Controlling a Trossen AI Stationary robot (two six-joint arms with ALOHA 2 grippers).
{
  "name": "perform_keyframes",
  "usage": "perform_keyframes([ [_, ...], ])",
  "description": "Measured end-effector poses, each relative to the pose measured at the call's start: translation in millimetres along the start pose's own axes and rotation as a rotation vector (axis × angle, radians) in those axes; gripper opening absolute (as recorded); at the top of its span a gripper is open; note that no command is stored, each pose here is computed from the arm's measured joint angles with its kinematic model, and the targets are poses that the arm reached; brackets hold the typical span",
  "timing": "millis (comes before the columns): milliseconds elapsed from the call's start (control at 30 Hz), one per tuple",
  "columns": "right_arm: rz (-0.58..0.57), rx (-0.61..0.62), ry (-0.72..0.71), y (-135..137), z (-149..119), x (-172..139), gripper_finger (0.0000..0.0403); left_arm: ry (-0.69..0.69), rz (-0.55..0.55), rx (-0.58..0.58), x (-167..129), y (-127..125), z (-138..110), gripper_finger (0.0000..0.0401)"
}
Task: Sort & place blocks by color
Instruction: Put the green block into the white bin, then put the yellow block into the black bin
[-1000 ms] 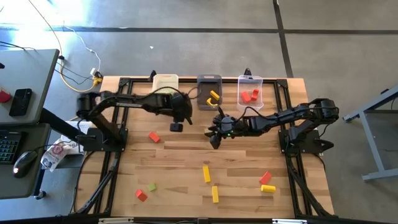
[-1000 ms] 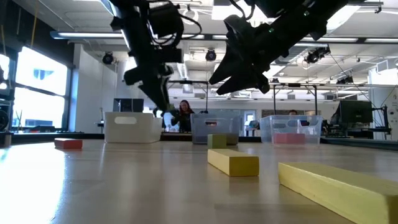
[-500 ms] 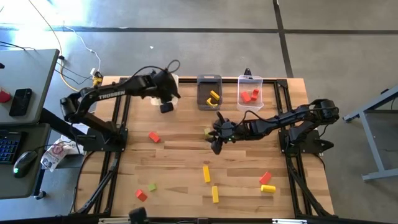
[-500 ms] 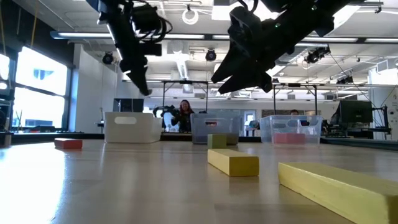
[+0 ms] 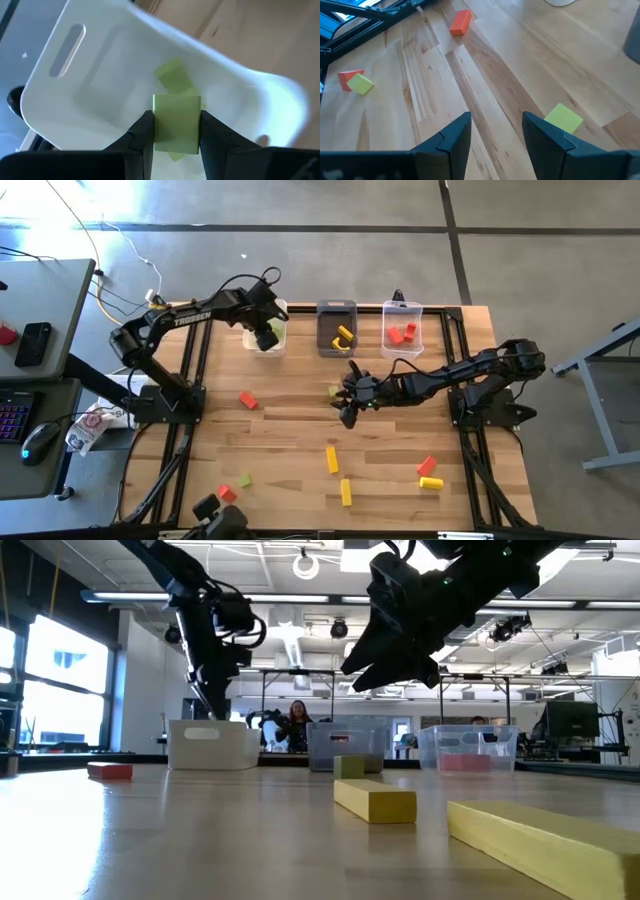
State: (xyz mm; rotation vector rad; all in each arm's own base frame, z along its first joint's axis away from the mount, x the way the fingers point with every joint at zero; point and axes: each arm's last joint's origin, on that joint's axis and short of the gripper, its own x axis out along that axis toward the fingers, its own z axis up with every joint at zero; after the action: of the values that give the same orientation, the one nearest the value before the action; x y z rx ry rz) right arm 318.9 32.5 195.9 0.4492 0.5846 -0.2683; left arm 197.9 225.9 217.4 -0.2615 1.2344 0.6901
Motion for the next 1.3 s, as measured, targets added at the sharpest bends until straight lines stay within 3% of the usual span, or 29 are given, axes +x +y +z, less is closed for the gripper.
perform_keyframes([
  [267, -0.003, 0.011, -0.001, -0.1, 0.0, 0.0, 0.0163, 0.083, 0.003, -0.045, 28.8, 6.4, -1.1, 0.0096],
  [533, -0.002, 0.022, -0.001, -0.1, 0.0, 0.0, 0.0163, 0.135, -0.001, -0.095, 37.9, 4.9, -3.8, 0.0169],
  [867, -0.002, 0.03, -0.001, -0.1, 0.0, 0.0, 0.0163, 0.173, 0.102, -0.102, 37.5, 7.4, -6.3, 0.0233],
  [1100, 0.004, 0.023, 0.0, 2.7, -1.6, -0.7, 0.0163, 0.173, 0.082, -0.075, 36.1, 4.2, -6.1, 0.0241],
  [1300, 0.031, 0.0, 0.012, 12.0, -7.7, -3.2, 0.0163, 0.072, 0.099, -0.057, 11.2, -0.8, -1.3, 0.0233],
])
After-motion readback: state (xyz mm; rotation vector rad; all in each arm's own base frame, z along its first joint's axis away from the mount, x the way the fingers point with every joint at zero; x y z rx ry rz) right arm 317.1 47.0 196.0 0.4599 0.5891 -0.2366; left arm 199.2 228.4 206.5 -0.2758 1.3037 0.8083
